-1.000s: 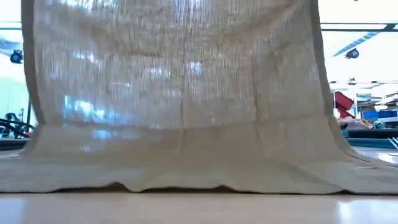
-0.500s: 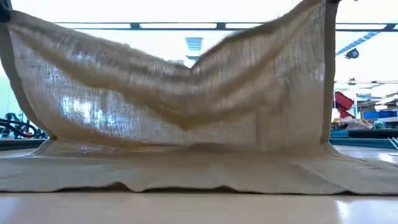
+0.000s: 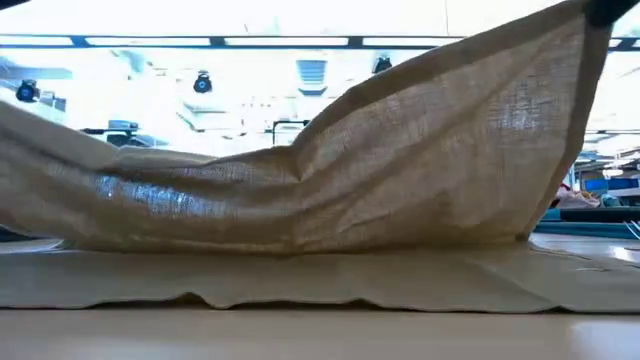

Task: Set table place
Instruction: Fold the brown table napkin

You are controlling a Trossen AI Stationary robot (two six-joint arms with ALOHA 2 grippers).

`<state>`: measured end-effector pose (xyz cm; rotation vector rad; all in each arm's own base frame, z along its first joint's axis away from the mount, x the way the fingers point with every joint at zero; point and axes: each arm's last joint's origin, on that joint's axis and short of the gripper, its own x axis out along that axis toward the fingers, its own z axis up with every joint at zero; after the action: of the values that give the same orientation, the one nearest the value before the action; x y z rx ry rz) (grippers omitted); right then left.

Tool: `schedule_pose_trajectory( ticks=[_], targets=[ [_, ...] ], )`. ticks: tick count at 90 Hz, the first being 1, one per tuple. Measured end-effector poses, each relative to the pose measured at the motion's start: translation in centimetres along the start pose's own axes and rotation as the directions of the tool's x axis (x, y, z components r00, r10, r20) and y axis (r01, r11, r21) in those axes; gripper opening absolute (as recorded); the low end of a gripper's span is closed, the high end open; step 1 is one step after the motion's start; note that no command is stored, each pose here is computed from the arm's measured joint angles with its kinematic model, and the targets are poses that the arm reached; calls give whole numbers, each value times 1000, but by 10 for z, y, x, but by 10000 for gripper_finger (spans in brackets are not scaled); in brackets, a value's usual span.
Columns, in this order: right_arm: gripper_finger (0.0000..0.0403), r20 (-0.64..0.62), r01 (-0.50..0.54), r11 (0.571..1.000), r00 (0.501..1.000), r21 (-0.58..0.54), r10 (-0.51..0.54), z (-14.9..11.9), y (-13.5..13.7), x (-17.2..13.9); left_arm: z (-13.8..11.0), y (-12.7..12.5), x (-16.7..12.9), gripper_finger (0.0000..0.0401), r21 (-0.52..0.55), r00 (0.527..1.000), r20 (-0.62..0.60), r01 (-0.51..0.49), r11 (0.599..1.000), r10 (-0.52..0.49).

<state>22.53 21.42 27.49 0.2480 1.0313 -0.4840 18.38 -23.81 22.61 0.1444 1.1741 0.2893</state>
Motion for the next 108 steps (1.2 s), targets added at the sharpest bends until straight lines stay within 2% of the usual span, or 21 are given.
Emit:
schedule_pose_trajectory(
  ticks=[42,57,67,91,108],
  targets=[
    [0,-115,69,998,991,-11,-70,-18,24,37,-10,-8,-2,0,-19,1000,2,11,1000,-11],
    [0,-127,43,999,991,-2,-43,-21,32,44,-15,-9,-5,0,-45,1000,-12,11,999,-11],
    [0,-132,-8,1000,991,21,11,-21,38,46,-16,-10,-5,0,-68,1000,-10,15,998,-16],
    [0,-164,-59,998,984,29,63,-26,50,56,-12,-16,-6,1,-90,997,22,80,993,-79],
    [19,-165,-42,999,985,18,44,-27,50,58,-10,-21,-6,37,-93,992,44,125,988,-121]
  ],
)
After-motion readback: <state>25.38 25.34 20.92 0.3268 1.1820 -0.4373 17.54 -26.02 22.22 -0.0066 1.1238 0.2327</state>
